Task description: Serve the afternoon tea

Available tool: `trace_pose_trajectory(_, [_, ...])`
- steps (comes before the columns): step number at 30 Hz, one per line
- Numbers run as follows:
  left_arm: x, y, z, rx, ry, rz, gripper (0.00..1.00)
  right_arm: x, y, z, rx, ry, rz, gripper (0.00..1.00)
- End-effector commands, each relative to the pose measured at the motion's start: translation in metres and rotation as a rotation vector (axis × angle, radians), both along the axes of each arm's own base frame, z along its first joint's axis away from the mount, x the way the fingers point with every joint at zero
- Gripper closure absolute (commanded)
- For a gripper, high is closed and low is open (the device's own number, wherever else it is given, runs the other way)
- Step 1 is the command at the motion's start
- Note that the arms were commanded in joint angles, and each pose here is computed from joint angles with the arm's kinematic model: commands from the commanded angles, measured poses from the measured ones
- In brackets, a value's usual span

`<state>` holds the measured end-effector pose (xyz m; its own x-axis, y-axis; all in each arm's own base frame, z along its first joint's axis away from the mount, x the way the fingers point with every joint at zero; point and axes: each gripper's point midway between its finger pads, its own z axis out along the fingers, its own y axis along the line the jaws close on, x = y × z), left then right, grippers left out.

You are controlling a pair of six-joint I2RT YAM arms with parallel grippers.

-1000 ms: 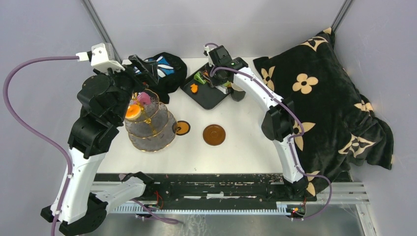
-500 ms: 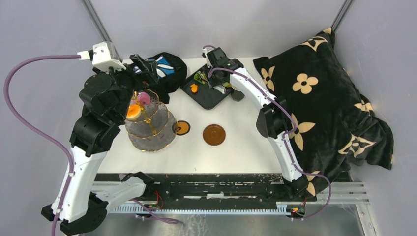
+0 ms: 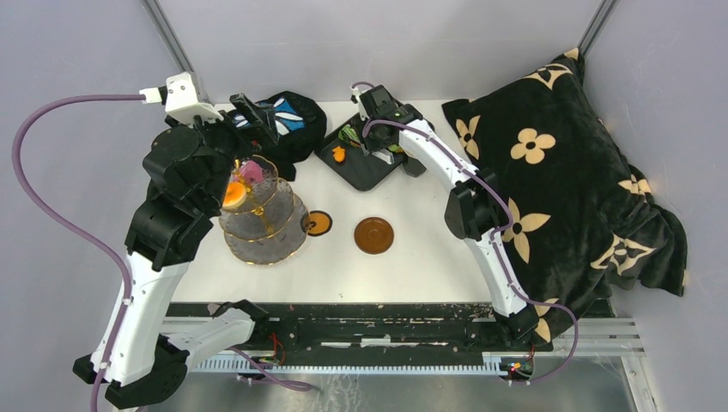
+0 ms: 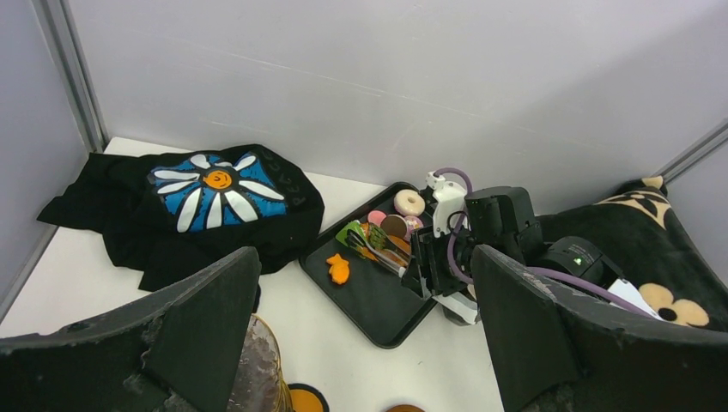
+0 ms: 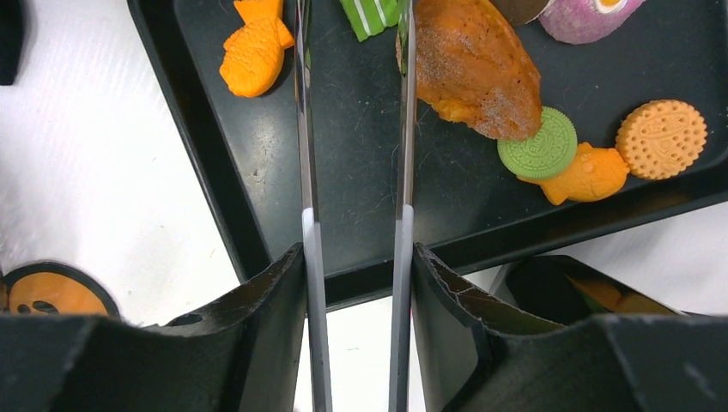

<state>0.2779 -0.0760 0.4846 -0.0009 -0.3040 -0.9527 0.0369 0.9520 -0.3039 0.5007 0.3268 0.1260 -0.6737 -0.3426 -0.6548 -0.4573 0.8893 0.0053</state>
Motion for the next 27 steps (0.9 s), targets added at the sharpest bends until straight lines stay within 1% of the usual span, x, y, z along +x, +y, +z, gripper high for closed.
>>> trace_pose_trajectory(1, [0.001,0.005,0.015,0.016,-0.055,0.025,0.01,0.016,0.006,0.019,0.024,-0.081,0.006,0.49])
trace_pose_trajectory(9, [0.002,0.005,0.014,0.015,-0.051,0.026,0.01,0.019,0.011,0.012,0.031,-0.077,0.021,0.49])
trace_pose_trajectory(12, [0.001,0.005,0.013,0.013,-0.050,0.028,0.01,0.019,0.011,0.012,0.031,-0.079,0.022,0.51])
trace_pose_trajectory(13, [0.001,0.005,0.013,0.013,-0.049,0.028,0.01,0.019,0.011,0.013,0.030,-0.079,0.024,0.52])
trace_pose_trajectory(20, [0.000,0.006,0.013,0.011,-0.052,0.029,0.01,0.006,0.006,0.028,0.045,-0.070,0.025,0.75])
trace_pose_trajectory(24, [-0.002,0.006,0.014,0.009,-0.056,0.023,0.01,-0.008,0.001,0.041,0.067,-0.053,0.025,0.82])
trace_pose_trajectory(27, [-0.004,0.007,0.015,0.007,-0.060,0.021,0.01,-0.026,-0.004,0.048,0.085,-0.024,0.029,0.85])
